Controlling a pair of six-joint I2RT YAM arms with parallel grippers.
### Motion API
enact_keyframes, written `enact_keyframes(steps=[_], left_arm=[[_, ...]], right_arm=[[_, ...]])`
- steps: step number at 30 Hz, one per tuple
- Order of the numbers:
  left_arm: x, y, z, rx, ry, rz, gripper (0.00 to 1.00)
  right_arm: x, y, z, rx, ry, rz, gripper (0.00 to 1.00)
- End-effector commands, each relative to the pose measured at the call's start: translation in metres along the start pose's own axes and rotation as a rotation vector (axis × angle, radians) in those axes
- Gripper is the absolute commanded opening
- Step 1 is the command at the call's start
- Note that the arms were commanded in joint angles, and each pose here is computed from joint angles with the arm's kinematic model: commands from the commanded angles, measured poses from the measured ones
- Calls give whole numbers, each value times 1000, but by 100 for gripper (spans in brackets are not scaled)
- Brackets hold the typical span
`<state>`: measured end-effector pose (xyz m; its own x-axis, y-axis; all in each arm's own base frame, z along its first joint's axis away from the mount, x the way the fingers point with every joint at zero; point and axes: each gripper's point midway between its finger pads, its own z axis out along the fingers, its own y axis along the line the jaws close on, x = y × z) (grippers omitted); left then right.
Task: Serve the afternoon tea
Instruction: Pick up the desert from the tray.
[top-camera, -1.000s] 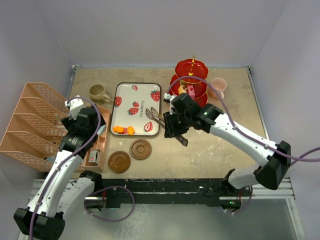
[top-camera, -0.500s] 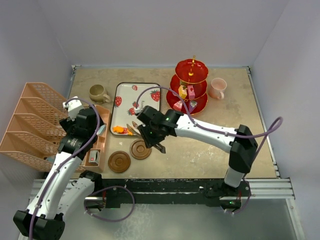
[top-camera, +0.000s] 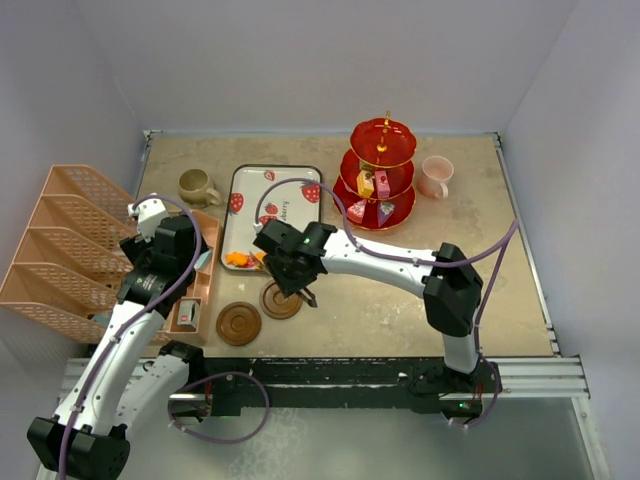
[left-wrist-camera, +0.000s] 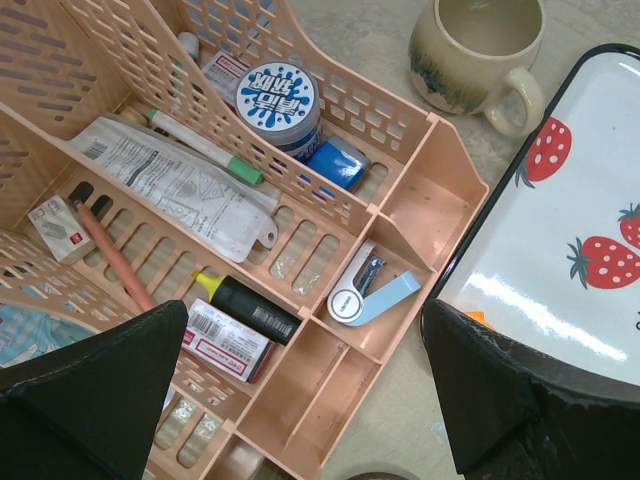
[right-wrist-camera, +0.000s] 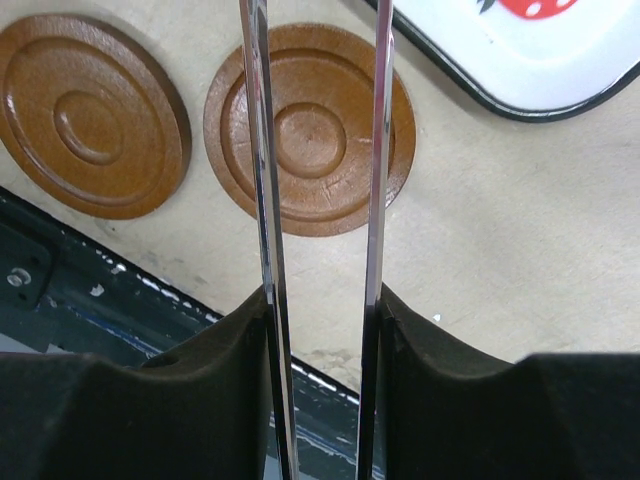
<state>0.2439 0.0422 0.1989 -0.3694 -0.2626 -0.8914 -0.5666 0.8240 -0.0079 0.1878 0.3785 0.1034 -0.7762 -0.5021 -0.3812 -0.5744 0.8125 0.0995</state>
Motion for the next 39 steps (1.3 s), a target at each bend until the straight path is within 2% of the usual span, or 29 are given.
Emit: enact_keyframes(steps=[1,13,29,35,39], left_arm=[[-19,-2,-3,-1,-45,-48,99],[-18,-1,-3,-2,-44,-46,99],[-15,-4,-1,3,-30,-32,99],[-15,-4,-1,3,-30,-33,99],[-14,-6,0,6,-24,-26,99]], right_arm=[[-23,2,-16,11,-68,21,41],[-16,11,4,-21,-13,7,46],[-13,-19,4,55,-4,28,44],[-18,-26,0,55,-27,47,38],[-19,-34,-3,63,-30,47,38]])
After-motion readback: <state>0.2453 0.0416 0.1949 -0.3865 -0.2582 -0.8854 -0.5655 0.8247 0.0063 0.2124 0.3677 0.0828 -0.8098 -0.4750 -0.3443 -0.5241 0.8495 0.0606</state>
